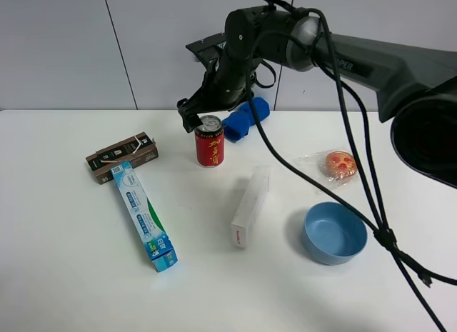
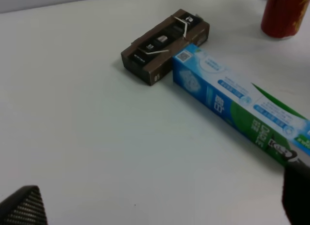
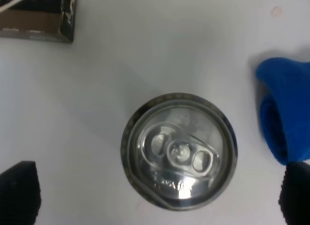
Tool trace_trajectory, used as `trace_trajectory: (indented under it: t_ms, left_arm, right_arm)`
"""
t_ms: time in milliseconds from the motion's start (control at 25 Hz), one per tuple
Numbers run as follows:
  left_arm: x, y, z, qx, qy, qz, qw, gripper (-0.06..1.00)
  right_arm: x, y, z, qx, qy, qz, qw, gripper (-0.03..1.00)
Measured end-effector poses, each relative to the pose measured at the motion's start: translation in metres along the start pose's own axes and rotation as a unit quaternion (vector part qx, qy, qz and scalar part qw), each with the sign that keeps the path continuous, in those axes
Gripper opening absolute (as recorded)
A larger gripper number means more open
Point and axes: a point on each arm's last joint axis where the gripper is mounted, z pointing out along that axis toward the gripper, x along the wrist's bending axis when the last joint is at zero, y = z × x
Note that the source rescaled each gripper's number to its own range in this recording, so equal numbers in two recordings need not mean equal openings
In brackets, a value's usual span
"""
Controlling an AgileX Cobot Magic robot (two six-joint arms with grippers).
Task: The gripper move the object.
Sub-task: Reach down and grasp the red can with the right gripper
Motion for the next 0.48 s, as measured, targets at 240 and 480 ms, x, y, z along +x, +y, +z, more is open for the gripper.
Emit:
trace_trajectory:
  t_ms: [240,480]
  left_arm:
    - [0.000,0.000,0.000,0.000,0.000,-0.001,1.000,1.00]
    - [0.000,0.000,0.000,0.000,0.000,-0.001,1.000,1.00]
  right_arm:
    - [-0.001,-0.003,0.020,-0.004,-0.009,-0.008,1.000,1.00]
    - [-0.002,0.001,0.023,-0.025,-0.013,-0.009,1.000,1.00]
